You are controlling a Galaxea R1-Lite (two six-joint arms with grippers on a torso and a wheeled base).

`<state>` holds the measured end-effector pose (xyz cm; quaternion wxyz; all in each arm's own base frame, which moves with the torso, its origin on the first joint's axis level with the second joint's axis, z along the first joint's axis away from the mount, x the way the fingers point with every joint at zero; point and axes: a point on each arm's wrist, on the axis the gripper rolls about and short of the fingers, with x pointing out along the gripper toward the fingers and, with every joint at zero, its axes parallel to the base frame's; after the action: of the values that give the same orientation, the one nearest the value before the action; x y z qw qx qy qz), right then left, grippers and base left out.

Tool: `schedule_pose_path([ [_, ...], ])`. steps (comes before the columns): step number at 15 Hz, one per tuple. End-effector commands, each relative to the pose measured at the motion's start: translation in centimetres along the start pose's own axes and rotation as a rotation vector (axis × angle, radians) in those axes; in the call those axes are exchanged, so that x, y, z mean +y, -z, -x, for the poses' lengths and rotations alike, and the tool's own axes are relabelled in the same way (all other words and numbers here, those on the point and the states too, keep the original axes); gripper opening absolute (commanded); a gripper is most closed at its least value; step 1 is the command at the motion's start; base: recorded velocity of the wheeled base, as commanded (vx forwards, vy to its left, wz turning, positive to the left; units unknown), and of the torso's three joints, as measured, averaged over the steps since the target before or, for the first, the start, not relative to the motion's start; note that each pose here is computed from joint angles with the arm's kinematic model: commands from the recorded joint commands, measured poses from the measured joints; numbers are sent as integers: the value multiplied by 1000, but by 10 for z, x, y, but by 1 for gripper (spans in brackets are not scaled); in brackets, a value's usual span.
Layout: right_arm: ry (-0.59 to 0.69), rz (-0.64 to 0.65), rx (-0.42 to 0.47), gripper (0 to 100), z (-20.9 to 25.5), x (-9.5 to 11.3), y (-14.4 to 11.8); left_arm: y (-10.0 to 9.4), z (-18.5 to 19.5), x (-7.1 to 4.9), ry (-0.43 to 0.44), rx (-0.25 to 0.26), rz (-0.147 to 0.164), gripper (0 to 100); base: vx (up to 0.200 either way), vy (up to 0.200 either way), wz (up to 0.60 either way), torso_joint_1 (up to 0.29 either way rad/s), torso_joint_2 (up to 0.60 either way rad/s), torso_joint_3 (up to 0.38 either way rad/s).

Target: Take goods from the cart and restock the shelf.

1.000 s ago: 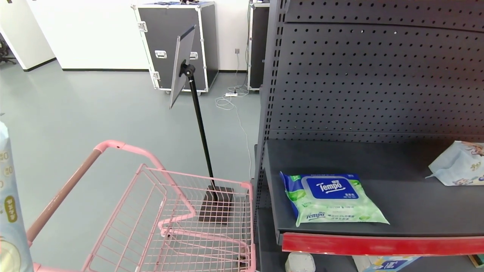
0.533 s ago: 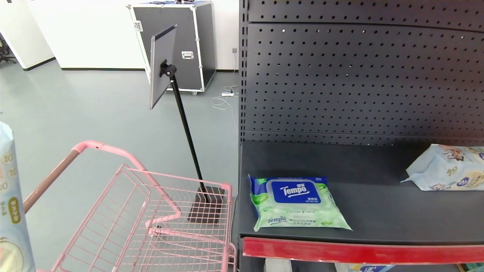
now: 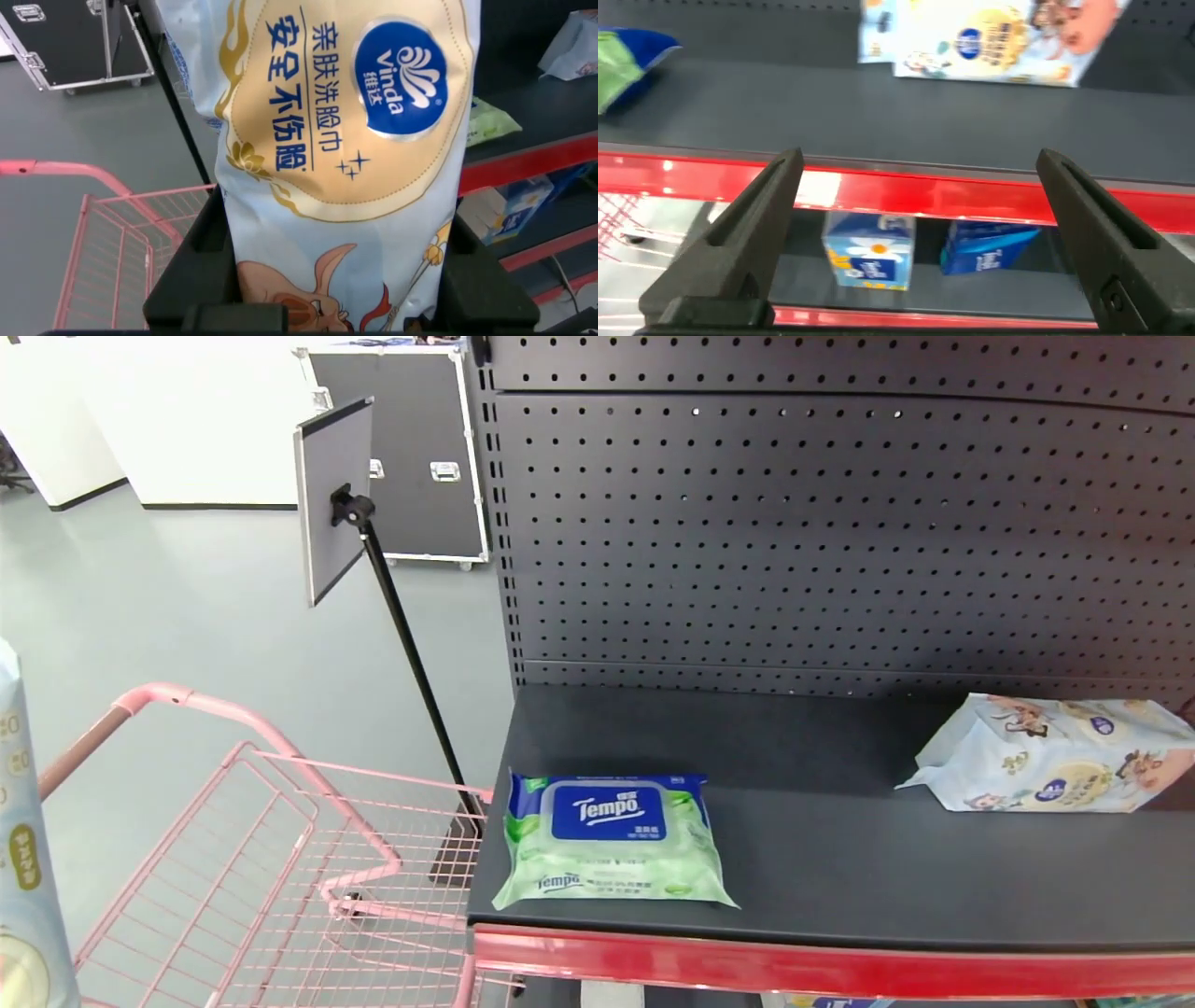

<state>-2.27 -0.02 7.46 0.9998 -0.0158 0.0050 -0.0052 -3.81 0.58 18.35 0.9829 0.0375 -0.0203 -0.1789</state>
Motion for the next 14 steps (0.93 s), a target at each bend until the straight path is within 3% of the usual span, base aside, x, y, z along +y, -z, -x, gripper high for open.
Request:
schedule_pose_path([
  [1, -1, -1, 1, 100, 0, 0, 0, -1, 0, 0, -1, -1, 1, 0, 0, -200, 0, 7, 2, 2],
  [14, -3, 2, 2, 100, 0, 0, 0, -1, -1, 0, 0, 5, -15, 0, 0, -200, 0, 3, 3, 1],
])
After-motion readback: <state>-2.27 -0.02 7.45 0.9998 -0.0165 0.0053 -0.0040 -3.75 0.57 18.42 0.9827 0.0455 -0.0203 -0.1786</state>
